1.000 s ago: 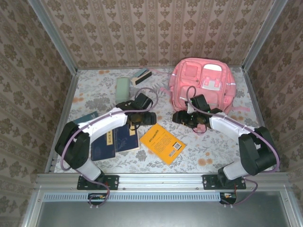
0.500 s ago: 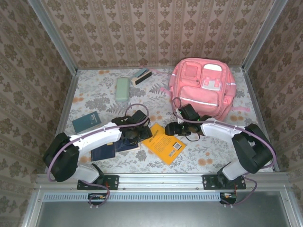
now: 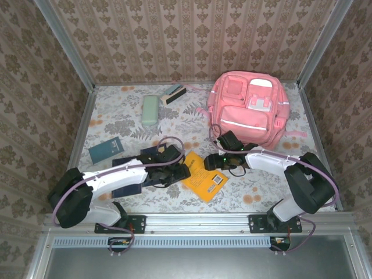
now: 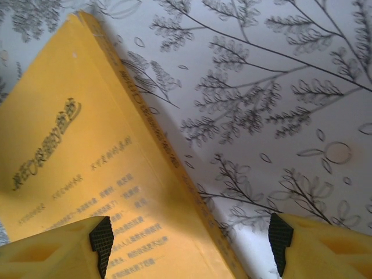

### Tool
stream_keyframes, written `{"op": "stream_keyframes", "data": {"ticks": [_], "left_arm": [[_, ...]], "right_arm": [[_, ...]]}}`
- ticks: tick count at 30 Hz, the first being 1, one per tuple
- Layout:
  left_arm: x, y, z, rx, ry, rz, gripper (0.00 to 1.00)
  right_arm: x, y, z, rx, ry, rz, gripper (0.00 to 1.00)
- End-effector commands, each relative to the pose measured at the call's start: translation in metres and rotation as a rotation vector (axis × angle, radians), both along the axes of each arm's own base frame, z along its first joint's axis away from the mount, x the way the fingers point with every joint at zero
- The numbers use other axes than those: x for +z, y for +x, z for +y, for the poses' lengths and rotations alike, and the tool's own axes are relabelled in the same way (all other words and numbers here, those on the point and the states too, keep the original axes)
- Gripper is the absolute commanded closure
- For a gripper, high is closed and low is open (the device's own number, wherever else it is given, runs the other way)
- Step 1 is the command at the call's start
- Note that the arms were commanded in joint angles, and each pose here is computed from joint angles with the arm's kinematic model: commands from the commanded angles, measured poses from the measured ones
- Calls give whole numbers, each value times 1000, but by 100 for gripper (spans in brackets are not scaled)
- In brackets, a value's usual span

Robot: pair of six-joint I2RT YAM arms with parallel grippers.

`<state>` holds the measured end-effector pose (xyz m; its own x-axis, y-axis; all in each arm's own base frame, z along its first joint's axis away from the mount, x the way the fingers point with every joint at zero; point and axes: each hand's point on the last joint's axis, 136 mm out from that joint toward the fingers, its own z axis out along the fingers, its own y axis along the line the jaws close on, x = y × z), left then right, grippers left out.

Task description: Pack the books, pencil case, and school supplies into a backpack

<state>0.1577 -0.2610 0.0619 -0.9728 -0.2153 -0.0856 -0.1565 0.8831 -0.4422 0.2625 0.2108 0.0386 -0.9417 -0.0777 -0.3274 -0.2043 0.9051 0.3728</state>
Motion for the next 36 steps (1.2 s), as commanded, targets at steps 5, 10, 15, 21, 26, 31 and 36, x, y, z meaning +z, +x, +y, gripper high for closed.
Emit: {"op": "stream_keyframes", "data": {"ticks": [5,10,15,21,26,31,36], "left_arm": [[-12,0,-21,92,-18,-5,47],[-36,-11,-21,114,88,51,57],[-46,-15,-12,127,172,61,65],[-51,2,-3,61,232,28,76],[-46,28,13,-2,304,-2,77],[-39,43,22,-46,313,-22,78],[-51,39,9,-70,259,4,80]], "right_arm": [[-6,-11,-4,35,-8,28,26],[-16,-14,0,34,13,64,26],[-21,-16,1,41,14,76,27],[-22,-27,14,64,90,143,30],[-15,-33,22,80,140,157,30],[-9,-30,28,81,175,140,30],[-15,-30,45,39,278,210,31]]}}
